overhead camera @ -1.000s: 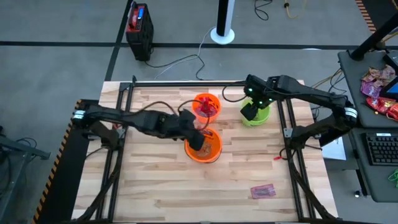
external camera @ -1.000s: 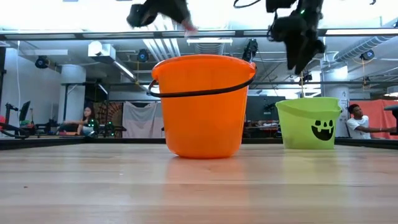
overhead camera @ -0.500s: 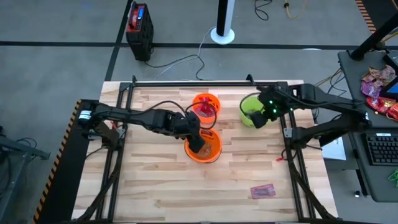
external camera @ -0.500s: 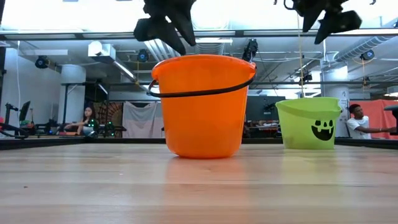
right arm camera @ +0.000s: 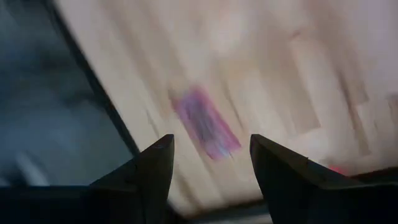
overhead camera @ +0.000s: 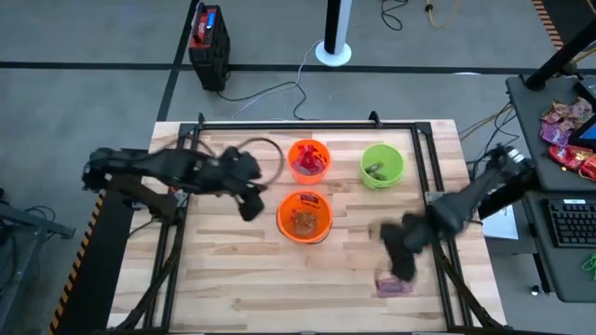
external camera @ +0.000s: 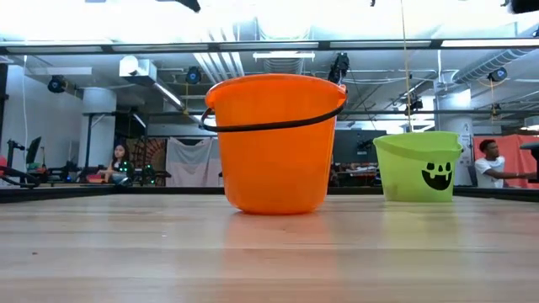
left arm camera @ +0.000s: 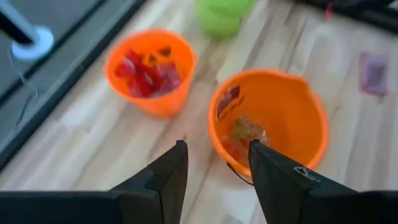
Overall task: Sort candy by brand, put in halloween buckets
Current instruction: Put the red candy into the top orange bin
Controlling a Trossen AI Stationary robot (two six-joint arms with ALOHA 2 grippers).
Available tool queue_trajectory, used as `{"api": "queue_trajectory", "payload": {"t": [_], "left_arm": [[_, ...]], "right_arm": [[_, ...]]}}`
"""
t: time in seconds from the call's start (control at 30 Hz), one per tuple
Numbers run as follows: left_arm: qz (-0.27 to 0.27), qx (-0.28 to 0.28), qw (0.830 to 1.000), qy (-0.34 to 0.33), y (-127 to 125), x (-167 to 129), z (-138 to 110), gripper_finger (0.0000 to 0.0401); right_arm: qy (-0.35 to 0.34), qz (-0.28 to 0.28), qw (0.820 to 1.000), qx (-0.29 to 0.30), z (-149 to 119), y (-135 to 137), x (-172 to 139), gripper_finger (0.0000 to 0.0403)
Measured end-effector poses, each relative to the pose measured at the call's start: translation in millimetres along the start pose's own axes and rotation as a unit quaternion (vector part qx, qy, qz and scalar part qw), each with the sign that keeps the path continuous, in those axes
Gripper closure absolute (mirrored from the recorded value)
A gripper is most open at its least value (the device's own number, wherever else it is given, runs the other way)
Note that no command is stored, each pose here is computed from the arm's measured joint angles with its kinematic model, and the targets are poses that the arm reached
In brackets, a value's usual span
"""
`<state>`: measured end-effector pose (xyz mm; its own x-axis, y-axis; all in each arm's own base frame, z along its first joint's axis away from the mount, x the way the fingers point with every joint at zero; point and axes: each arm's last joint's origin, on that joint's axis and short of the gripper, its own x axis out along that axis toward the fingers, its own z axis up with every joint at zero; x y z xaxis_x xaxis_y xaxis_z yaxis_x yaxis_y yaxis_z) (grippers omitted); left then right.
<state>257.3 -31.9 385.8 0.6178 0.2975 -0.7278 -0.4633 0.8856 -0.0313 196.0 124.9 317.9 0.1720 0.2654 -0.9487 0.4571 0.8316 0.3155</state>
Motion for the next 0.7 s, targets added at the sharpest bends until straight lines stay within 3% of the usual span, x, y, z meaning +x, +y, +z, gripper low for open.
{"api": "queue_trajectory", "payload": {"t": [0.1, 0.17, 0.33, 0.47, 0.57, 0.7], "left_arm": [[0.0, 0.005, 0.999, -0.041, 13.9, -25.7, -0.2, 0.0249], [0.009, 0.004, 0.998, -0.067, 22.6, -39.5, -0.9, 0.0249], [0.007, -0.001, 0.994, -0.105, 38.4, -64.6, -5.0, 0.0249], [0.004, 0.0, 0.993, -0.115, 44.1, -72.2, -8.1, 0.0249], [0.005, 0.005, 0.993, -0.116, 45.2, -73.3, -8.9, 0.0249], [0.009, 0.012, 0.994, -0.111, 42.7, -69.3, -8.0, 0.0249]], "right_arm": [[0.057, -0.046, 0.987, -0.141, -26.7, 24.7, 34.8, 0.0199], [0.082, -0.076, 0.977, -0.18, -37.7, 34.9, 58.9, 0.0199], [0.083, -0.086, 0.971, -0.206, -44.1, 57.6, 120.9, 0.02], [0.099, -0.117, 0.967, -0.204, -42.2, 59.7, 161.2, 0.02], [0.114, -0.151, 0.962, -0.199, -41.4, 54.4, 183.0, 0.02], [0.112, -0.139, 0.961, -0.211, -40.8, 53.8, 203.2, 0.0203]]}}
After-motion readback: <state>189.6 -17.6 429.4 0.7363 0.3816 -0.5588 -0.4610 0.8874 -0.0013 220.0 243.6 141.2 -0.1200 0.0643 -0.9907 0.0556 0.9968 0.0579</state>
